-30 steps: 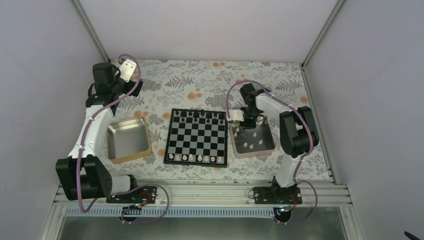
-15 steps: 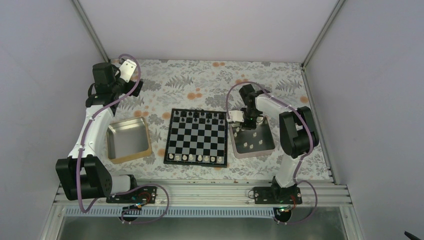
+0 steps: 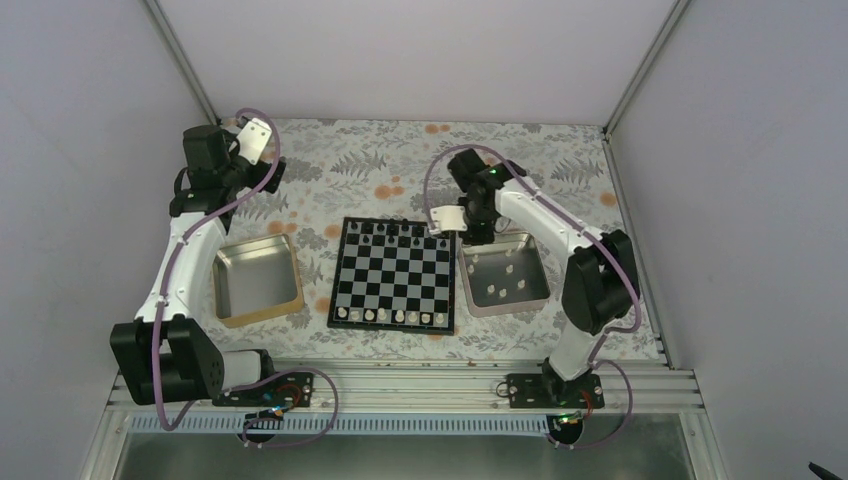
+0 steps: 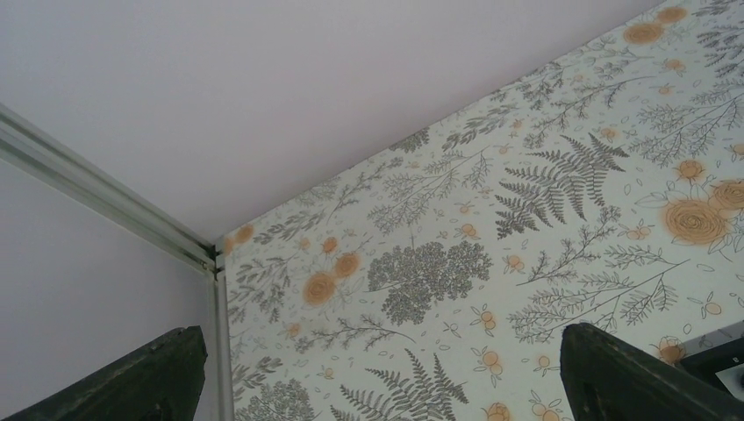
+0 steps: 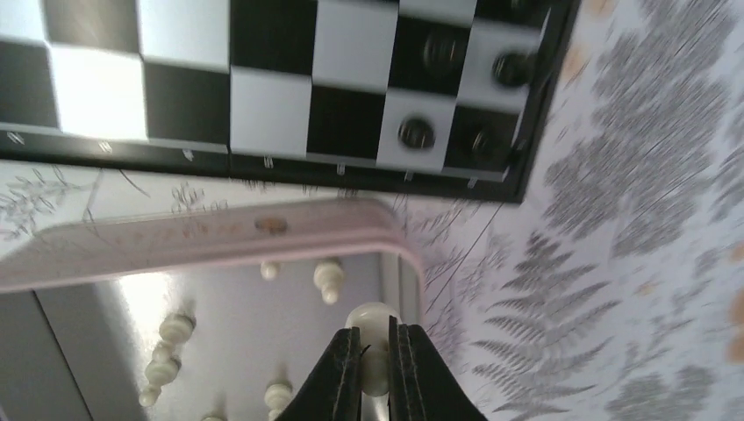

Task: Set up the chess pieces on the board
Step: Pick up the chess piece from the storage box, then place the chess piece on the chessboard.

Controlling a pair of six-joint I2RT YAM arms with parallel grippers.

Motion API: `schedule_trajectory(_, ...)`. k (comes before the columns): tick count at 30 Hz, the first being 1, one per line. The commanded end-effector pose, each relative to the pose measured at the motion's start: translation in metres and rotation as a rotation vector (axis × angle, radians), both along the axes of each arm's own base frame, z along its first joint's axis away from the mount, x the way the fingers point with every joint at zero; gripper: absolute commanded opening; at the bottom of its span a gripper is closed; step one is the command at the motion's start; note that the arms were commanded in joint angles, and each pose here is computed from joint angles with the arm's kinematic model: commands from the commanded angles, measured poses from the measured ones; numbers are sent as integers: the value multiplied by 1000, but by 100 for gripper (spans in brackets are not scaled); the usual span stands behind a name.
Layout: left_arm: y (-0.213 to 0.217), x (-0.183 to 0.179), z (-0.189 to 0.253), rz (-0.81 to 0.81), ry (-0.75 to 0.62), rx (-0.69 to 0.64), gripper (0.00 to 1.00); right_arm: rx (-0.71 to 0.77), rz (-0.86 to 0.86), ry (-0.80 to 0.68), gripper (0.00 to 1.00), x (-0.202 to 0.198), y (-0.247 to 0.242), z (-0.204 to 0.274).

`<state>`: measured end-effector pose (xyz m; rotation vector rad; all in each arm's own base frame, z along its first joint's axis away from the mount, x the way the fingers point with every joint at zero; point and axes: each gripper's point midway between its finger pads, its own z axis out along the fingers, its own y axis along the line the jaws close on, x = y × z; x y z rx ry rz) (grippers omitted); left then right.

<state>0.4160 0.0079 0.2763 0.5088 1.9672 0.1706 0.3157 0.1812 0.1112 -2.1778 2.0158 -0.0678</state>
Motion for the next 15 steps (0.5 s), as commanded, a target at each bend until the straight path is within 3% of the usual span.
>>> schedule_trajectory(1,-2,-4,27,-9,-61,-9,100,-21,72,-30,4,-13,38,28)
schedule_trajectory(6,0,-7,31,-1,-75,-6,100,-9,236,-54,4,-27,108,39)
schedule_trajectory(15,-1,-9,31,-7,-76,-11,100,24,510,-55,4,-58,224,10)
